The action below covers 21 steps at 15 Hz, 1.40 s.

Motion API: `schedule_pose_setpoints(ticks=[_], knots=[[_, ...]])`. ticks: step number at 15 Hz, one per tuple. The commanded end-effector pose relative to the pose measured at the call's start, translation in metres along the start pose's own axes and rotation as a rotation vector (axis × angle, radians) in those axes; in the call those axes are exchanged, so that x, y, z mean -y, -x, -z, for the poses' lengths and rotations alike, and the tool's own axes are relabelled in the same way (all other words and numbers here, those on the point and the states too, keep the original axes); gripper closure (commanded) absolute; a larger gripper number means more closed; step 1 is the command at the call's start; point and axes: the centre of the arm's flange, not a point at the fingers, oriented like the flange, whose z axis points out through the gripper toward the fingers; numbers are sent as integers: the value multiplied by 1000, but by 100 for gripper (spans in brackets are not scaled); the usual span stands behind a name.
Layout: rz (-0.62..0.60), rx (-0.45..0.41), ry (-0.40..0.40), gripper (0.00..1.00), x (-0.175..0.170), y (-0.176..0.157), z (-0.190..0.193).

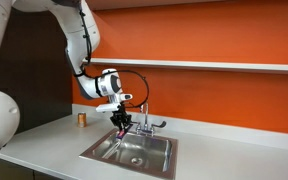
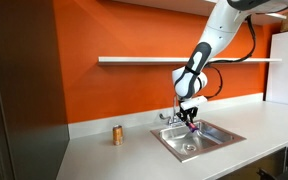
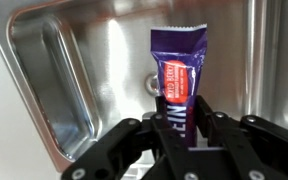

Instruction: Remove the chocolate bar from the sink

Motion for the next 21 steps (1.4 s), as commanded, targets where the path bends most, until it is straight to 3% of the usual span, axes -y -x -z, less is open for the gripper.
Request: schedule_pose_setpoints(ticks=[1, 12, 21], knots=[[137, -50, -5, 92, 19, 13, 25], [480, -95, -47, 92, 106, 19, 47], [752, -97, -74, 92, 186, 23, 43]])
